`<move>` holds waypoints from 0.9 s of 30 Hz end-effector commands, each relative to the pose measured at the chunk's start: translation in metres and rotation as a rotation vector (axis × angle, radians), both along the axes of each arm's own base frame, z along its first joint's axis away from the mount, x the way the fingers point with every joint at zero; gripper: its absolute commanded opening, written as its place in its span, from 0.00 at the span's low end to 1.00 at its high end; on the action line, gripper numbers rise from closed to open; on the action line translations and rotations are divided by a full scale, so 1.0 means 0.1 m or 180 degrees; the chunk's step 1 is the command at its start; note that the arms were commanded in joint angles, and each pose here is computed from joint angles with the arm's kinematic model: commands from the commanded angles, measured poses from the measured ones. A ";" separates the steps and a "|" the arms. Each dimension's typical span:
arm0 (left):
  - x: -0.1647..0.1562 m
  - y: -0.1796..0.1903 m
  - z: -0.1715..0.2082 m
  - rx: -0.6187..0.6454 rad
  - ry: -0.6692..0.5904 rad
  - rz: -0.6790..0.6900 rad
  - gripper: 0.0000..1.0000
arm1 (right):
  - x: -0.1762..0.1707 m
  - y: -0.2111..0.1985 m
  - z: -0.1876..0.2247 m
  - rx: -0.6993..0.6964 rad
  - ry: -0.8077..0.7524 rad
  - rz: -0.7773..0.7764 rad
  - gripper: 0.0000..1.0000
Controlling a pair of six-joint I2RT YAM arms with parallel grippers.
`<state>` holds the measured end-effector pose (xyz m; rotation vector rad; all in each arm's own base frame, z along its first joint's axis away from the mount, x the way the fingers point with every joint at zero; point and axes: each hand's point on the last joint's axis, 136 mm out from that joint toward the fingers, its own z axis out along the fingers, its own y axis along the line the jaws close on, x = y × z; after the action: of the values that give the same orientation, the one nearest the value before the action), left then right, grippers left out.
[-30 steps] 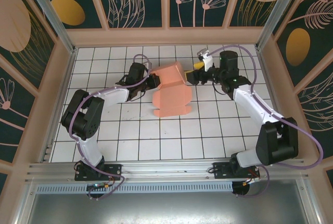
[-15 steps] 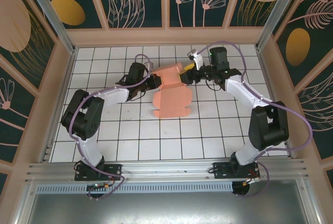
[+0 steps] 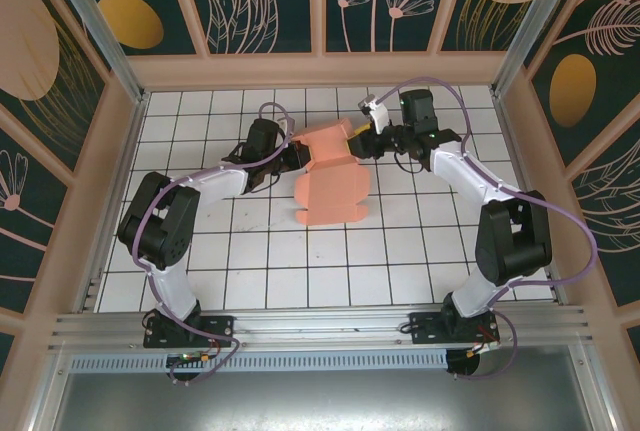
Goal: Fold the paper box
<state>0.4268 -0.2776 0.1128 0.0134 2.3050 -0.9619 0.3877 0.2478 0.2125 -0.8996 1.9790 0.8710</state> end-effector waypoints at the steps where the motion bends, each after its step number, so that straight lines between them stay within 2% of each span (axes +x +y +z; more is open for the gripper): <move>1: 0.04 -0.08 0.21 -0.0092 -0.0166 -0.0096 0.00 | -0.01 0.07 0.04 -0.0001 -0.0011 0.0067 0.38; 9: 0.04 -0.08 0.19 -0.0082 -0.0147 -0.0095 0.00 | -0.02 0.08 0.12 0.0019 -0.0092 0.0050 0.61; 14: 0.06 -0.05 0.17 -0.0032 -0.0145 -0.0027 0.00 | -0.01 -0.01 0.26 0.0076 -0.0241 -0.0140 0.74; 21: 0.10 0.10 0.10 0.0309 -0.0122 0.0047 0.00 | 0.05 -0.32 0.35 0.0173 -0.0372 -0.0706 0.77; 27: 0.09 0.37 -0.01 0.0869 -0.0049 -0.0032 0.00 | -0.01 -0.46 0.30 0.0179 -0.0361 -0.0978 0.77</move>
<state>0.4356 -0.2594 0.1106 0.0718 2.3595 -0.7755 0.3842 0.2108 0.2328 -0.6574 1.9488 0.7148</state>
